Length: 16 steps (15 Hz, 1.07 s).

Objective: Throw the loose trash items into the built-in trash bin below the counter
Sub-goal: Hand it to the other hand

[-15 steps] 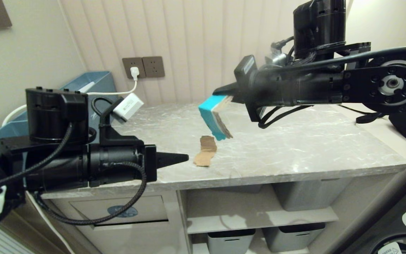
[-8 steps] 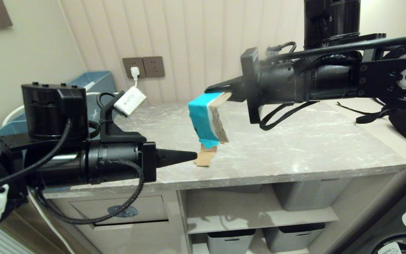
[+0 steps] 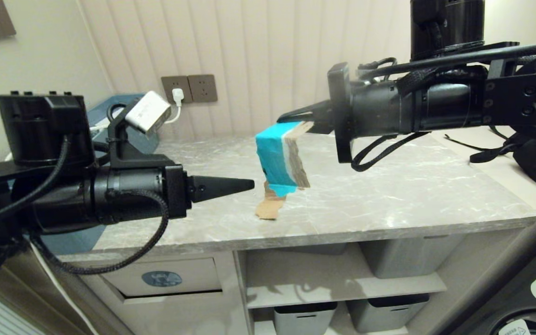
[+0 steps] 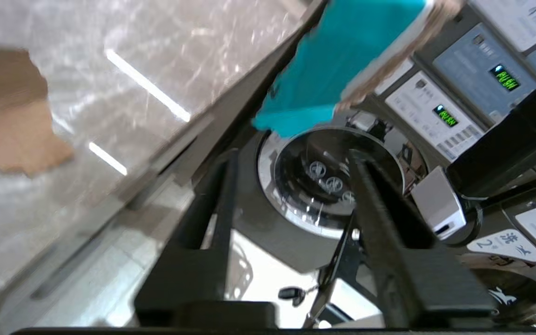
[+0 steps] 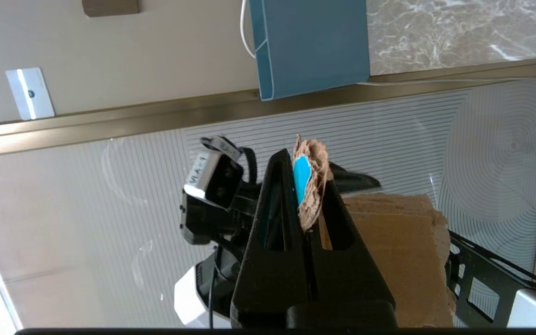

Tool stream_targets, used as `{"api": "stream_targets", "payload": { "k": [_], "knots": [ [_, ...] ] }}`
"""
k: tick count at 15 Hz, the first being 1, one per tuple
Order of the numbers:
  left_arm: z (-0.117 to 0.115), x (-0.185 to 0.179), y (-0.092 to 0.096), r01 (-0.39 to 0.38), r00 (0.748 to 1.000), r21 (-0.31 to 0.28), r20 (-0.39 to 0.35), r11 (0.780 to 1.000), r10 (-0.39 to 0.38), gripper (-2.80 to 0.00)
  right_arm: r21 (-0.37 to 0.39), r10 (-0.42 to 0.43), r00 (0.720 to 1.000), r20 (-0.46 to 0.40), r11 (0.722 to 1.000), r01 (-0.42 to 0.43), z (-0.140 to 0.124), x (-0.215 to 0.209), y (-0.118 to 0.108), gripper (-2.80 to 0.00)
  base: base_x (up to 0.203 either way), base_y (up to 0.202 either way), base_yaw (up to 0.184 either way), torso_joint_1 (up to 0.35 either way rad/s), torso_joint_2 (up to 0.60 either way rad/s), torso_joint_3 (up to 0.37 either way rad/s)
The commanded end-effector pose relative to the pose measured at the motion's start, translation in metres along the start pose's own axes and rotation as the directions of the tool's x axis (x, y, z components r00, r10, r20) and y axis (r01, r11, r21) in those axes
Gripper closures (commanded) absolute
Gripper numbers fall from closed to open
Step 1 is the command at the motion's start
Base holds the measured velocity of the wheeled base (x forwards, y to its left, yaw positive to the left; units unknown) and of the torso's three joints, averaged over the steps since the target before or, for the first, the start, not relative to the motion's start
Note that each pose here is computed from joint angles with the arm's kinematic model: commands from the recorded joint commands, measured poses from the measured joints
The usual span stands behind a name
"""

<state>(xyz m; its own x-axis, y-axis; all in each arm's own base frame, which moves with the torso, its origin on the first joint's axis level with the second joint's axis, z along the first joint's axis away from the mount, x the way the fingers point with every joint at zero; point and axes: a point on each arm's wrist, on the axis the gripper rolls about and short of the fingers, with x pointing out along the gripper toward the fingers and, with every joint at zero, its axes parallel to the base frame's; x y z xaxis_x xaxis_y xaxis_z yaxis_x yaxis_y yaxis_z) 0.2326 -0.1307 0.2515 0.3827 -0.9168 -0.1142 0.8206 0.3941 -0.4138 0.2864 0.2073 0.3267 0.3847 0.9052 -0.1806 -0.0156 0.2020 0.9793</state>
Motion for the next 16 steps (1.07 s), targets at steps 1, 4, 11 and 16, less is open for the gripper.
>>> {"api": "stream_targets", "payload": {
  "k": [1,4,11,16],
  "knots": [
    [0.004,0.000,0.006,-0.007,1.000,-0.012,0.022,1.000,0.007,-2.80,0.009,0.002,1.000,-0.004,1.000,-0.002,-0.001,-0.002,0.001,0.00,0.000,0.000,0.000,0.000,0.00,0.000],
    [0.008,0.010,0.014,0.012,0.998,0.000,0.054,1.000,-0.012,-2.80,0.052,0.019,0.997,-0.073,0.999,-0.015,-0.005,-0.007,0.005,0.00,0.000,0.000,0.000,0.000,0.00,0.000],
    [0.008,0.027,-0.008,0.163,0.986,-0.022,0.044,0.986,-0.162,-2.80,0.102,0.029,0.991,-0.127,0.995,-0.016,-0.001,-0.008,0.004,0.00,0.000,0.000,0.000,0.000,0.00,0.000],
    [0.015,0.032,-0.027,0.238,0.969,-0.036,0.075,0.971,-0.235,-2.80,0.125,0.031,0.986,-0.161,0.992,-0.010,-0.001,-0.006,0.002,0.00,0.000,0.000,0.000,0.000,0.00,0.000]
  ]
}}
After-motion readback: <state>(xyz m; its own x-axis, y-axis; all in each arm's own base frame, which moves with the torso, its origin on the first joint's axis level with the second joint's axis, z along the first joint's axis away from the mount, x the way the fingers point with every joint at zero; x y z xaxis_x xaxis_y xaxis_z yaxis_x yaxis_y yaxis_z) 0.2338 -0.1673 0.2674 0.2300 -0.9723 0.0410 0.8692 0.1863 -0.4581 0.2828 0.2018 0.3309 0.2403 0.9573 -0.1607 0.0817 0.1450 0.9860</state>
